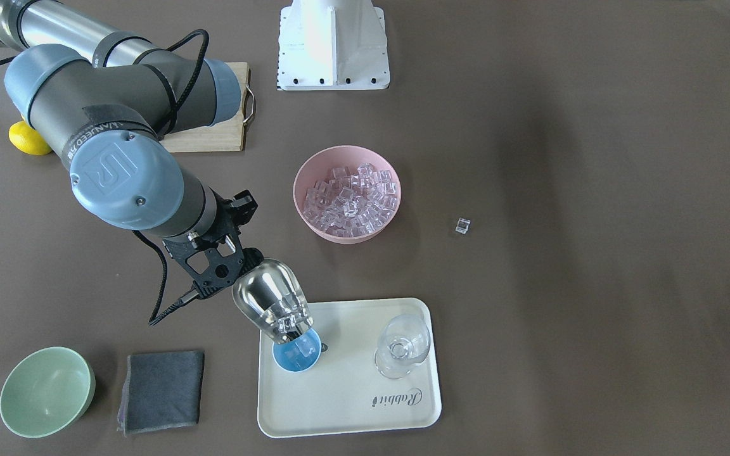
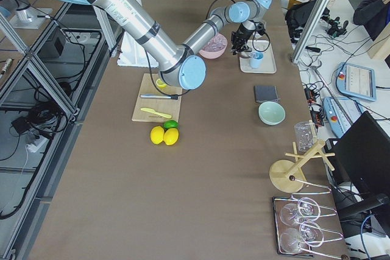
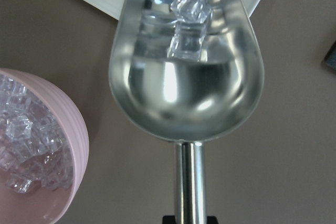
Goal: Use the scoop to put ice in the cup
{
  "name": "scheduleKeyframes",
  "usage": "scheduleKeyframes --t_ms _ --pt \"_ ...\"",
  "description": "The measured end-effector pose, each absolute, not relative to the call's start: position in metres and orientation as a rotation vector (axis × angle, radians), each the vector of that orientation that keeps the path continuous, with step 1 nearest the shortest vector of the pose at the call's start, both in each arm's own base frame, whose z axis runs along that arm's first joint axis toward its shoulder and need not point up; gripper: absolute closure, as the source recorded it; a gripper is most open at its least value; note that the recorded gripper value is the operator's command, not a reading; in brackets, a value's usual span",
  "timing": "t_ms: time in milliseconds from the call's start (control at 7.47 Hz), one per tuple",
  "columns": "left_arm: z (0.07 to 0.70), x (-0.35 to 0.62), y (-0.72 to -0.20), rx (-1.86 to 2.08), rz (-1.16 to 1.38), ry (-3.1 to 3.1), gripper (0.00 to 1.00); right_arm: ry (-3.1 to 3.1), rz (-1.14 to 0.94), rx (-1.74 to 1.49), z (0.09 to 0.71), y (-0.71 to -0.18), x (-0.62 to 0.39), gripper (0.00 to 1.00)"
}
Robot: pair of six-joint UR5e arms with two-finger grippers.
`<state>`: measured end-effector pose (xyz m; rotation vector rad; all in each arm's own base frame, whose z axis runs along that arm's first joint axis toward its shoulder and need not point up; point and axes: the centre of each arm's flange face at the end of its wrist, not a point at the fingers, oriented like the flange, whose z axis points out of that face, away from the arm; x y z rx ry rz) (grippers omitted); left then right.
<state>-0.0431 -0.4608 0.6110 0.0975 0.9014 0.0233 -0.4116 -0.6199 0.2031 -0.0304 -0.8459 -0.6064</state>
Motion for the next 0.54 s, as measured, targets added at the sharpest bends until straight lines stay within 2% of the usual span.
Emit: scheduleKeyframes --t_ms 535 --pt "0.6094 -0.0430 -0.4628 0.100 0.025 0.901 0.02 -0.846 -0.607 -0.033 0.2001 -0.6193 -0.4125 1.00"
